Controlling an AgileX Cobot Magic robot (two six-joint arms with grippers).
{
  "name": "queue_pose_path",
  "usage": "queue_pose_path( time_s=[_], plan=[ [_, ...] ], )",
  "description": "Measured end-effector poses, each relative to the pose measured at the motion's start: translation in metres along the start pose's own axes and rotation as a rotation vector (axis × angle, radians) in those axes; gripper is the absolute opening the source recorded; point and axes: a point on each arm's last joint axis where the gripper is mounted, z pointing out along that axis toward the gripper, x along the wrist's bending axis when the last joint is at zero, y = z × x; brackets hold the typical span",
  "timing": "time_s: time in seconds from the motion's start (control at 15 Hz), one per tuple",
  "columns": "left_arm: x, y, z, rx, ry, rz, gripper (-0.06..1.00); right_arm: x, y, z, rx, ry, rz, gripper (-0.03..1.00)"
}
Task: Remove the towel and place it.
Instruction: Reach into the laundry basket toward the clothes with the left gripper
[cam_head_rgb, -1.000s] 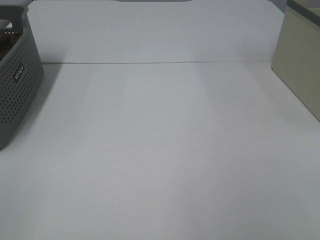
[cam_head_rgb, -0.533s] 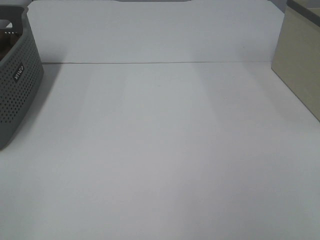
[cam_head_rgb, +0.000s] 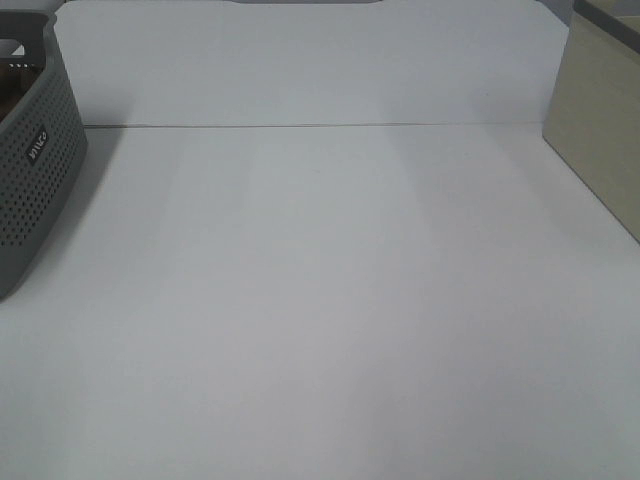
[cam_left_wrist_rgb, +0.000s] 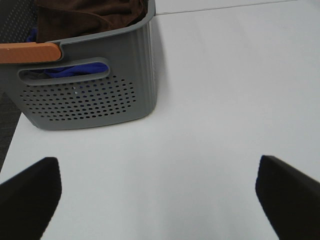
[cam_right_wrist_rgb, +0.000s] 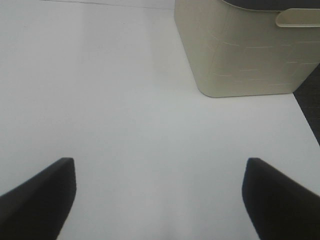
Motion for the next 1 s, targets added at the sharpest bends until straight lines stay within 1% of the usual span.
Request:
queue_pose_path(
  time_s=[0.13, 0.2, 0.27, 0.33, 0.4, 0.53, 0.6, 0.73, 0.8, 0.87, 1.0],
  plan=[
    [0.001, 0.0, 0.0, 0.0, 0.007, 0.011, 0.99, 0.0, 0.0, 0.0, 0.0, 0.0, 0.0, 0.86],
    [0.003, 0.001, 0.0, 0.004, 0.03, 0.057, 0.99, 0.0, 0.0, 0.0, 0.0, 0.0, 0.0, 0.86],
    [0.006, 0.008, -0.002, 0.027, 0.057, 0.144, 0.99, 0.0, 0.0, 0.0, 0.0, 0.0, 0.0, 0.86],
    [0.009, 0.021, -0.003, 0.082, 0.076, 0.247, 0.99, 0.0, 0.0, 0.0, 0.0, 0.0, 0.0, 0.86],
    [0.014, 0.046, -0.005, 0.156, 0.093, 0.392, 0.99, 0.0, 0.0, 0.0, 0.0, 0.0, 0.0, 0.86],
    [0.019, 0.087, 0.004, 0.272, 0.087, 0.621, 0.99, 0.0, 0.0, 0.0, 0.0, 0.0, 0.0, 0.86],
    [0.021, 0.111, 0.012, 0.306, 0.081, 0.712, 0.99, 0.0, 0.0, 0.0, 0.0, 0.0, 0.0, 0.86],
    [0.027, 0.159, 0.038, 0.365, 0.085, 0.86, 0.99, 0.0, 0.0, 0.0, 0.0, 0.0, 0.0, 0.86],
    [0.03, 0.182, 0.057, 0.402, 0.095, 0.915, 0.99, 0.0, 0.0, 0.0, 0.0, 0.0, 0.0, 0.86],
    [0.034, 0.205, 0.083, 0.451, 0.104, 0.961, 0.99, 0.0, 0.0, 0.0, 0.0, 0.0, 0.0, 0.86],
    [0.038, 0.238, 0.142, 0.541, 0.105, 1.026, 0.99, 0.0, 0.0, 0.0, 0.0, 0.0, 0.0, 0.86]
  ],
)
